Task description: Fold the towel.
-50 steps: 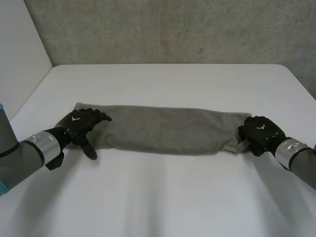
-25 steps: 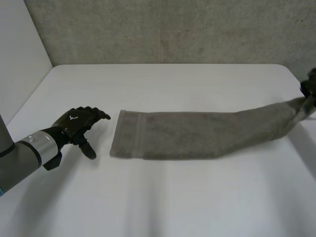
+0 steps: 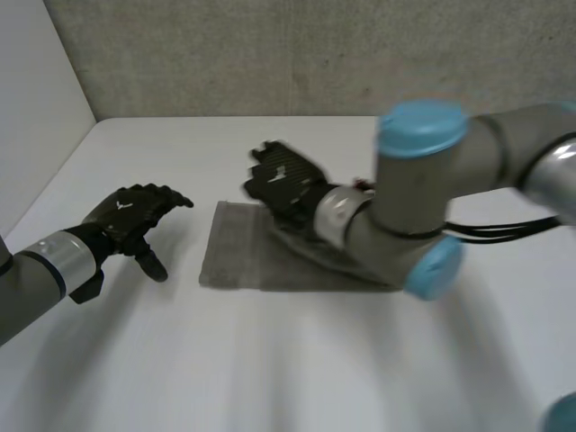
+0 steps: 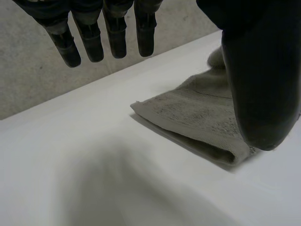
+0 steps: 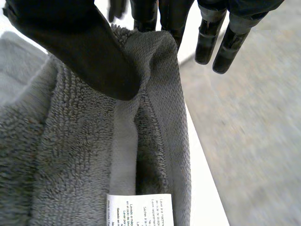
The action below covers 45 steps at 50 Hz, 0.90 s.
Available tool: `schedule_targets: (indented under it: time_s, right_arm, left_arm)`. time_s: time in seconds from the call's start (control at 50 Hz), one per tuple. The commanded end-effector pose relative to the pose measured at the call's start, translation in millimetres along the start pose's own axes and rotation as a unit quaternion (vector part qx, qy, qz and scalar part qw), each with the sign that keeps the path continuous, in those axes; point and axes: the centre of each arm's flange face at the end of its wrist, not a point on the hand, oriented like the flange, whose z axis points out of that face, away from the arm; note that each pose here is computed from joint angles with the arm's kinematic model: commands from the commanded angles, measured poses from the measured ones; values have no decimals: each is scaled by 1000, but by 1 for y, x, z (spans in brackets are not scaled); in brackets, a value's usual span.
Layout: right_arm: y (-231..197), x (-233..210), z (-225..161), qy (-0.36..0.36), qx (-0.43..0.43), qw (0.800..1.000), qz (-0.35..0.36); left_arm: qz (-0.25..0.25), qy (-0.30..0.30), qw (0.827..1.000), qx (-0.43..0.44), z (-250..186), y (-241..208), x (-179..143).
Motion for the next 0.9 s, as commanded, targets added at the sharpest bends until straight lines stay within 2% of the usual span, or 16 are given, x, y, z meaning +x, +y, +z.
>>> schedule_targets:
  time_s: [0.02, 0.14, 0.2, 0.32, 0.42, 0.5, 0.58, 0.62, 0.76, 0.84, 0.9]
  right_arm:
    - [-13, -47, 32, -29, 44, 998, -16]
    - [-7, -80, 44, -59, 55, 997, -19]
    - [-5, -83, 45, -58, 50, 997, -20]
    - [-12, -64, 36, -33, 32, 999, -15]
    - [-18, -35, 12, -10, 6, 1000, -5]
    - [-11, 3, -18, 22, -26, 998, 50]
    - [-3, 19, -38, 35, -48, 994, 97]
    - [17, 28, -57, 42, -82, 986, 136]
    - [57, 31, -97, 54, -142, 973, 175]
    - [82, 23, -110, 54, -160, 966, 196]
    - [93, 13, -116, 45, -171, 962, 208]
  left_arm:
    - [2, -13, 1000, 8, -3, -5, -8]
    - [1, -15, 1000, 8, -4, -5, -9]
    - [1, -15, 1000, 7, -4, -5, -9]
    - [-12, -12, 1000, 10, -4, -7, -7]
    - [-50, -5, 999, 20, -5, -13, -4]
    - [-77, 23, 996, 29, -6, -21, 15]
    - [-76, 44, 996, 31, -6, -23, 31]
    - [-72, 66, 995, 28, -7, -23, 49]
    - [-54, 108, 992, 36, -2, -22, 83]
    - [-40, 110, 992, 42, 16, -16, 102]
    - [-37, 103, 993, 45, 23, -15, 105]
